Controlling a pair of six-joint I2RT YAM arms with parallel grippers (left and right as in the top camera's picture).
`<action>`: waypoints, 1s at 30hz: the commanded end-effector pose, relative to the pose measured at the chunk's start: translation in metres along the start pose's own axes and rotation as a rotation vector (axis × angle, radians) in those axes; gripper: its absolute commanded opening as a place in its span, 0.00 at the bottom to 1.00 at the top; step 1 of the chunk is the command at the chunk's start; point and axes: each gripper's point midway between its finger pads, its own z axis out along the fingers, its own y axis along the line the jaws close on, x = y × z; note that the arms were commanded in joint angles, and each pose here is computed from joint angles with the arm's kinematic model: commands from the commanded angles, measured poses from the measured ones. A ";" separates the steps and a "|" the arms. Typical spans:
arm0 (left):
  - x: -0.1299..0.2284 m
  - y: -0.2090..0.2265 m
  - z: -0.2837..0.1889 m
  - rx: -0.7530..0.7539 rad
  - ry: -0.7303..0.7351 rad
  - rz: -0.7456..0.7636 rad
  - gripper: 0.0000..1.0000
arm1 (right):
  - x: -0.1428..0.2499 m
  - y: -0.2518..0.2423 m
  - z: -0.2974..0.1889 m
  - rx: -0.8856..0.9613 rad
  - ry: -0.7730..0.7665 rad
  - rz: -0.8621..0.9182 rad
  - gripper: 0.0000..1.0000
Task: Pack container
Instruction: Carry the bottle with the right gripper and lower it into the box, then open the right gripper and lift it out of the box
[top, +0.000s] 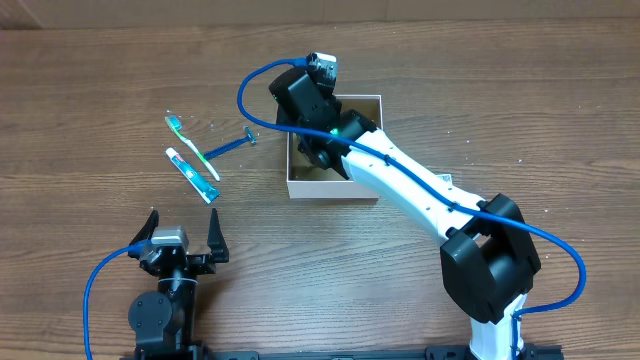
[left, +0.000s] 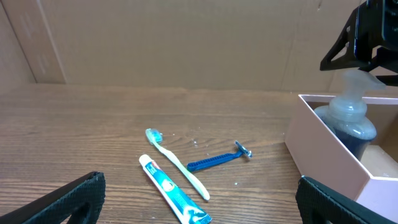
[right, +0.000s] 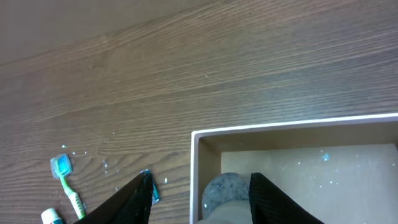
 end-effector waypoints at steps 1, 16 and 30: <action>0.000 0.001 0.000 -0.007 -0.004 -0.017 1.00 | -0.016 0.009 -0.014 -0.001 -0.054 0.050 0.52; 0.000 0.001 0.000 -0.007 -0.005 -0.017 1.00 | -0.024 -0.017 -0.016 0.126 -0.127 0.157 0.56; 0.000 0.001 0.000 -0.007 -0.004 -0.017 1.00 | -0.010 -0.004 -0.014 0.052 -0.043 0.238 0.56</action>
